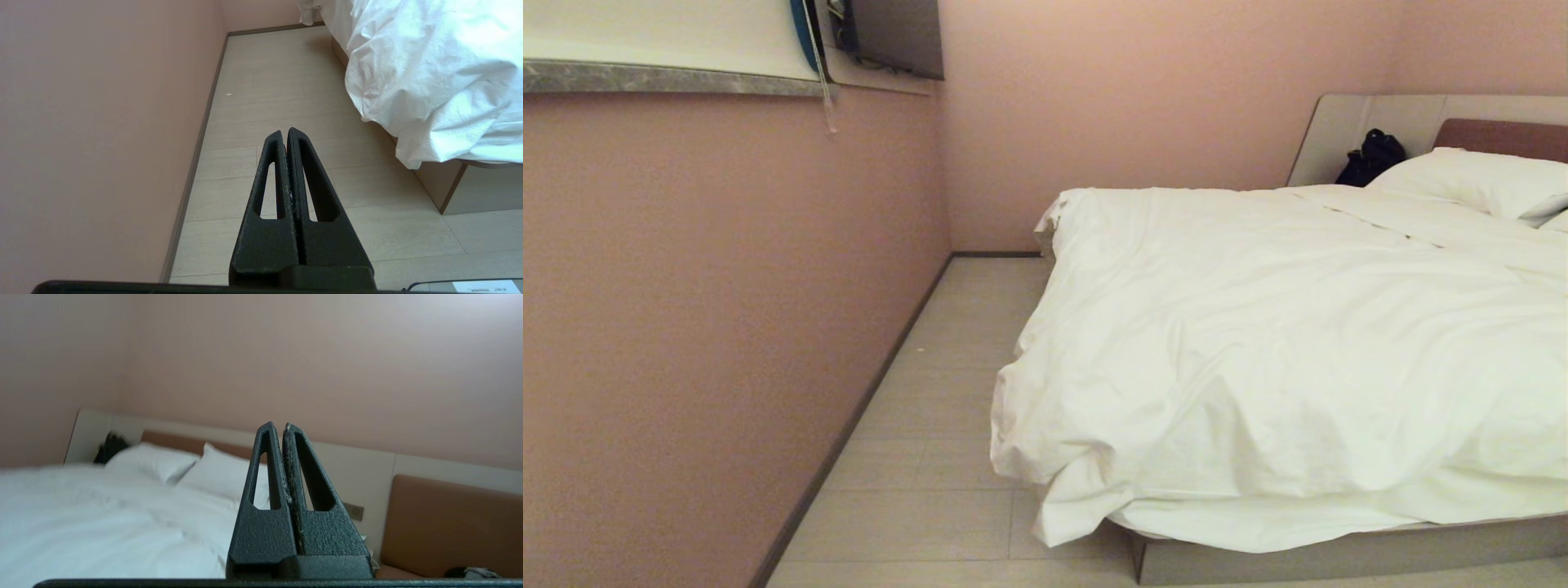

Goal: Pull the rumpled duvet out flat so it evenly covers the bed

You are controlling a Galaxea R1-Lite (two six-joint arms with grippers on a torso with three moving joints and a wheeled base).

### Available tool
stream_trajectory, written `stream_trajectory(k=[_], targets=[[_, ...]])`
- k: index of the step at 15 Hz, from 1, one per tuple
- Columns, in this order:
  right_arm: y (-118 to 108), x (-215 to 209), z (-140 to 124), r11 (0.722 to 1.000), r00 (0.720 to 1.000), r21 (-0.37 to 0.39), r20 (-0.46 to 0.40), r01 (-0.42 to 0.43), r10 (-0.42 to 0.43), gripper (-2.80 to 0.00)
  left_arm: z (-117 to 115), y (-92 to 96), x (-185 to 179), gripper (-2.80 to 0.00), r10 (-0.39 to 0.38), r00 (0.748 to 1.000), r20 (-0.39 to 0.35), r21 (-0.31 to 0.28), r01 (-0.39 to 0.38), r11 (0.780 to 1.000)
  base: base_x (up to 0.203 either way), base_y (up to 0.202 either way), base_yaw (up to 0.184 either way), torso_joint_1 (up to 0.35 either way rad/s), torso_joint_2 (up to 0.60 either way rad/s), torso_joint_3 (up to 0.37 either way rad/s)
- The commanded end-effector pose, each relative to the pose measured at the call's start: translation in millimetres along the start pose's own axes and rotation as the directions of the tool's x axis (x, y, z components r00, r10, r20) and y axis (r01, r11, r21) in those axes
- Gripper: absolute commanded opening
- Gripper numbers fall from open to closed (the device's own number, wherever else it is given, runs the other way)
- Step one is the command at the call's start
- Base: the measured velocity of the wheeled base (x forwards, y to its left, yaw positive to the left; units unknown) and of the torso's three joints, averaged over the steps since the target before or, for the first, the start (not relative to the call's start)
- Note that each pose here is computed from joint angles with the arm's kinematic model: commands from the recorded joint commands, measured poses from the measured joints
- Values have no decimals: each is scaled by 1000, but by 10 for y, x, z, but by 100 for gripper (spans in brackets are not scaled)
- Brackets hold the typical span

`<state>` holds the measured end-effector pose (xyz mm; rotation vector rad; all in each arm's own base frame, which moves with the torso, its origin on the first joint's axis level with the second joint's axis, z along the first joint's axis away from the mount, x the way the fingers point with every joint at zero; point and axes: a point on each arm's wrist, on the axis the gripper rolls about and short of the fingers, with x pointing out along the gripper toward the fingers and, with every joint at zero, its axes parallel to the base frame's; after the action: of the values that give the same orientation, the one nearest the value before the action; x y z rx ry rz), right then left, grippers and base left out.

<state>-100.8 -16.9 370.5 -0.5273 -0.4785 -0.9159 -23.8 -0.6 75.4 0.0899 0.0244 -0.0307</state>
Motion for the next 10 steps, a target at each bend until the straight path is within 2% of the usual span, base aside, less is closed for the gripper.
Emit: stream_trajectory(k=[1,5,7,8,9,10], targets=[[-49,-341,-282,999,1000,-39,-27,-17,16,-280,1,0,0,-280,0,1000,0,0,0,1000,0,0,0,0,0,0],[155,-717,-777,984,991,-119,-50,-133,128,-280,0,0,0,-280,-1,1000,0,0,1,1000,0,0,0,0,0,0],[211,-897,-987,962,975,-157,-70,-222,213,-280,1,0,0,-280,-1,1000,0,0,1,1000,0,0,0,0,0,0],[252,-998,-1106,938,954,-177,-88,-297,286,-280,0,0,1,-280,-1,1000,-1,0,1,1000,0,0,0,0,0,0],[320,-1061,-1204,910,924,-164,-97,-381,370,-280,4,0,-1,-280,0,1000,1,0,0,1000,0,0,0,0,0,0],[371,-1075,-1245,895,902,-117,-96,-430,421,-280,0,0,0,-280,0,1000,0,0,0,1000,0,0,0,0,0,0]])
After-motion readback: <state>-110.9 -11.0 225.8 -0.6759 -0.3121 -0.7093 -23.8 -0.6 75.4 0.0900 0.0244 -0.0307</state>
